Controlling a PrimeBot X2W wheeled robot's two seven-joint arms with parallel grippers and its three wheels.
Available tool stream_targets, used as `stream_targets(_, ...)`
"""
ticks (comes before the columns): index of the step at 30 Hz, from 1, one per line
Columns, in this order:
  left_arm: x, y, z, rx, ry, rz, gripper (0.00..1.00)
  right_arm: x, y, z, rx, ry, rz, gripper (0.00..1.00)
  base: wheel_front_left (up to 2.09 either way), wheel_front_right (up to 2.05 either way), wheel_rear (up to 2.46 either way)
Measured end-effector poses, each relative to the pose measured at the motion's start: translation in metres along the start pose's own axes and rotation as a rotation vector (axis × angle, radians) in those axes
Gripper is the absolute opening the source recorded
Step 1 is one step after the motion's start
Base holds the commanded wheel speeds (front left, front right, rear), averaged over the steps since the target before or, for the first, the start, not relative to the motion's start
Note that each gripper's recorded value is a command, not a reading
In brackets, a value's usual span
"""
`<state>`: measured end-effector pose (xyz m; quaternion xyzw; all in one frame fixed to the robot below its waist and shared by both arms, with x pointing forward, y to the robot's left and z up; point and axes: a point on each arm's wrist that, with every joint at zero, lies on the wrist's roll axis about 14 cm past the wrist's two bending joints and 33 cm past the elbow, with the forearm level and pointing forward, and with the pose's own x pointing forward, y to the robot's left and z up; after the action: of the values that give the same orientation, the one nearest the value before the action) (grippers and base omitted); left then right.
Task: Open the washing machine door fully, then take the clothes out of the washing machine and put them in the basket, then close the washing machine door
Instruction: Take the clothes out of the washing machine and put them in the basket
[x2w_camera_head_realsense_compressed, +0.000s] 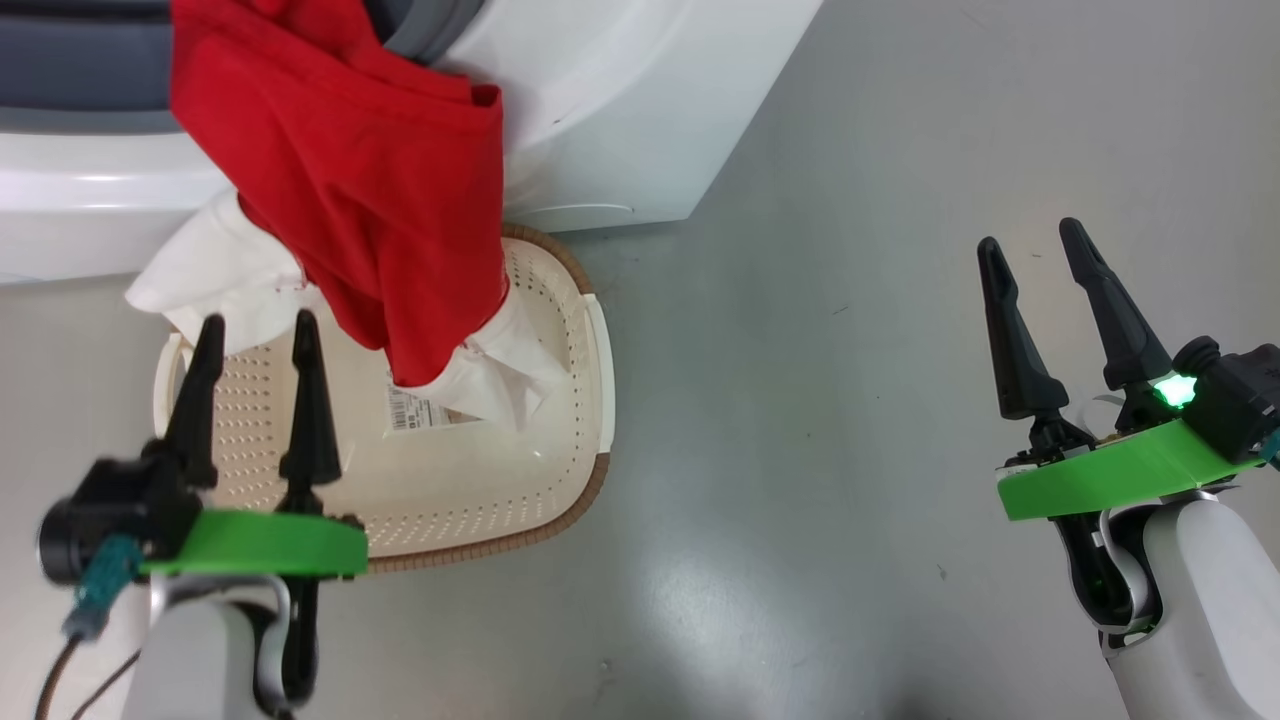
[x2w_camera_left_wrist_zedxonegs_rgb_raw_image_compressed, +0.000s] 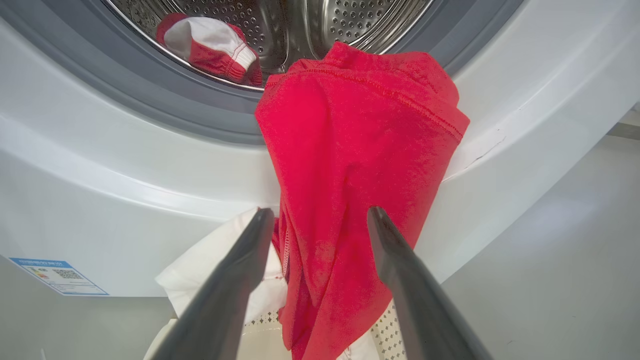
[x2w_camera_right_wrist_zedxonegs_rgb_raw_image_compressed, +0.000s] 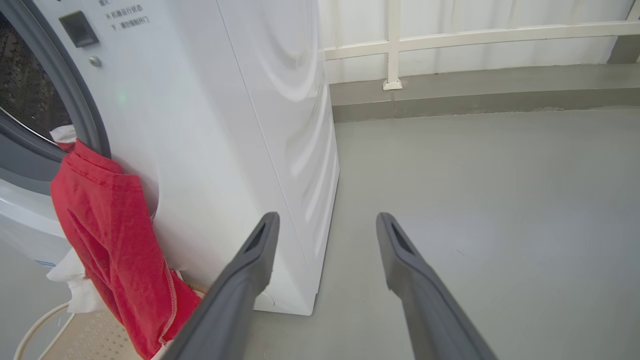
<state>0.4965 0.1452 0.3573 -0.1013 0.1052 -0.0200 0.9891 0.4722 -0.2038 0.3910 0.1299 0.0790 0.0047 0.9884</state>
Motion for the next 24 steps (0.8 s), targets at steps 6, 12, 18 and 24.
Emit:
stream_targets(6, 0.029, -0.007, -0.005, -0.015, 0.019, -0.024, 1.00, 0.000, -0.001, -0.004, 0.001, 0.009, -0.003, 1.00, 0.00, 0.00, 0.00)
stream_targets(12, 0.053, -0.016, -0.011, -0.028, 0.051, -0.059, 1.00, -0.001, -0.004, -0.005, 0.002, 0.013, -0.013, 1.00, 0.00, 0.00, 0.00)
stream_targets(18, 0.071, -0.034, -0.015, -0.027, 0.078, -0.115, 1.00, -0.002, -0.006, -0.008, 0.004, 0.018, -0.022, 1.00, 0.00, 0.00, 0.00)
stream_targets(24, 0.088, -0.043, -0.009, -0.030, 0.075, -0.140, 1.00, -0.001, -0.007, -0.009, 0.009, 0.018, -0.028, 1.00, 0.00, 0.00, 0.00)
